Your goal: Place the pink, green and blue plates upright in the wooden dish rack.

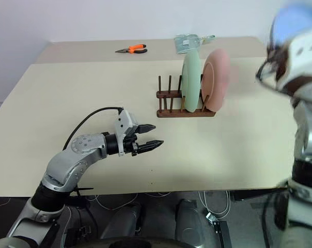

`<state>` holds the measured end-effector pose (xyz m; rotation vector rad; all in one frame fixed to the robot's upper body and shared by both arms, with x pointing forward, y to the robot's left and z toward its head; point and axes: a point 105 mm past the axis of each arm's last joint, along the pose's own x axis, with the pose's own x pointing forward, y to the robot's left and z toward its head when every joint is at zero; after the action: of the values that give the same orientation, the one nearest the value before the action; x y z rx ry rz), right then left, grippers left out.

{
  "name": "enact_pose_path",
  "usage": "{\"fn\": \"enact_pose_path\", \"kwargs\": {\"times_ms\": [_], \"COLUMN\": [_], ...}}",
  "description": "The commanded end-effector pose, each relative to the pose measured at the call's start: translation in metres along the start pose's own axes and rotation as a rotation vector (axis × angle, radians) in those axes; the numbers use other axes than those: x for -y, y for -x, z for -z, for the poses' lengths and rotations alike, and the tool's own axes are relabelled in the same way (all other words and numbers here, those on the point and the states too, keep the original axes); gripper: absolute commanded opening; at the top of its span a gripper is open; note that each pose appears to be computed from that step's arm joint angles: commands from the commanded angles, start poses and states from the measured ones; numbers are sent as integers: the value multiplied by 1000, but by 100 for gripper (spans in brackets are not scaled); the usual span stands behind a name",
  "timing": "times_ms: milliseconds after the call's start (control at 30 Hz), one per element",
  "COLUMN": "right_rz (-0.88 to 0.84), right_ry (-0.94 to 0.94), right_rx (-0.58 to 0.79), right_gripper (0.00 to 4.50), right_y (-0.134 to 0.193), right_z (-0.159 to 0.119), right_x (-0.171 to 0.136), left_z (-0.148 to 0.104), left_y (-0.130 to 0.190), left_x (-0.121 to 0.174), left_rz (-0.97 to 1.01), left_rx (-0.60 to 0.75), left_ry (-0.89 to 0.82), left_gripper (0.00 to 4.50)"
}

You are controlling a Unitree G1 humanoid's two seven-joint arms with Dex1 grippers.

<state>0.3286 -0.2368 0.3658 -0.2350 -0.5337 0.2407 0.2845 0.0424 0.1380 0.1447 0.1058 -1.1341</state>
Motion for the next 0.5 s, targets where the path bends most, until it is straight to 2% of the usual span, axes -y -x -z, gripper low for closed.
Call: {"fn": "enact_pose_path", "kwargs": {"times_ms": [33, 100, 167, 267, 400, 500], "right_rz": [-252, -404, -496, -540, -416, -360], "right_ry": [-271, -512, -671, -1000, -1157, -1183], "right_rx": [168, 223, 224, 162, -12, -93], "right_gripper": [4, 4, 4, 4, 4, 4], "right_y": [-7, -17, -22, -37, -50, -51], "right_z": [-48, -65, -74, -67, -24, -1], "right_x": [-52, -94, -120, -152, -164, -169], "left_z": [-11, -9, -9, -9, -9, -7], "left_y": [4, 7, 8, 11, 19, 24], "left_x": [-5, -8, -11, -15, -20, -21], "left_rz": [-23, -40, -50, -72, -110, -122], "left_rx": [41, 37, 36, 39, 45, 40], "left_ry": [-35, -37, -36, -37, -34, -33], "left_gripper": [316, 316, 316, 316, 316, 316]}}
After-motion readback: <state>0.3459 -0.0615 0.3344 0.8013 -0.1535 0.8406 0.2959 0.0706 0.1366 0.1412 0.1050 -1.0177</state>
